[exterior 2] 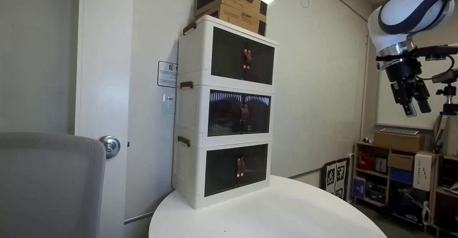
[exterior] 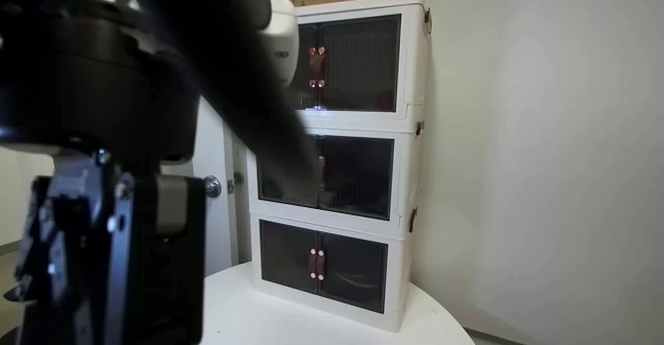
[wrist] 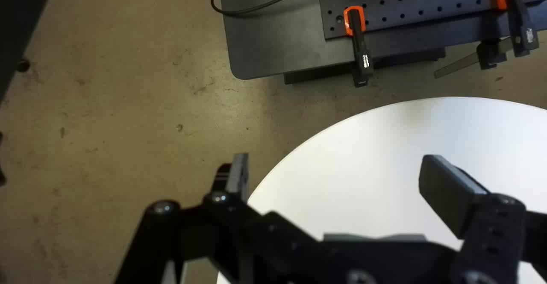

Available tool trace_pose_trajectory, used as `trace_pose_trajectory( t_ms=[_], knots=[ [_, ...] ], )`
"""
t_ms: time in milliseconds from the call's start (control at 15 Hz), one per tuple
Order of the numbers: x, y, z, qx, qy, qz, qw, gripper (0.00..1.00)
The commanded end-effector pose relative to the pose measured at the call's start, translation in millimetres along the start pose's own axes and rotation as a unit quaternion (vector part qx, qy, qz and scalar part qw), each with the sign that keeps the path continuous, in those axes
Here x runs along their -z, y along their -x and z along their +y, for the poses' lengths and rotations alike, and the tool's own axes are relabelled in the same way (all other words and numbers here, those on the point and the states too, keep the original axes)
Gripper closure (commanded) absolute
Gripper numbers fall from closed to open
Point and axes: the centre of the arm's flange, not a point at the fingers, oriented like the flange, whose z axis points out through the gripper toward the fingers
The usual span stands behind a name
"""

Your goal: Open the doors of the topmost cabinet.

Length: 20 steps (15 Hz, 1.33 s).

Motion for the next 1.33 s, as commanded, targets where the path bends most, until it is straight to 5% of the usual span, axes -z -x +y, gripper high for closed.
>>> trace_pose_trajectory(
  t_ms=[0,267,467,667,933,1267],
  knots=[
    [0,0,0,0.000,0.000,0.000,1.0000,0.00],
    [2,-7,0,0.002,0.004,0.005,1.0000,0.00],
    [12,-59,-10,-0.004,0.043,0.061,0.9972,0.00],
    [27,-120,-48,0.018,0.105,0.137,0.9848,0.00],
    [38,-181,-140,0.045,0.183,0.231,0.9545,0.00],
    [68,-219,-242,0.026,0.236,0.359,0.9026,0.00]
  ],
)
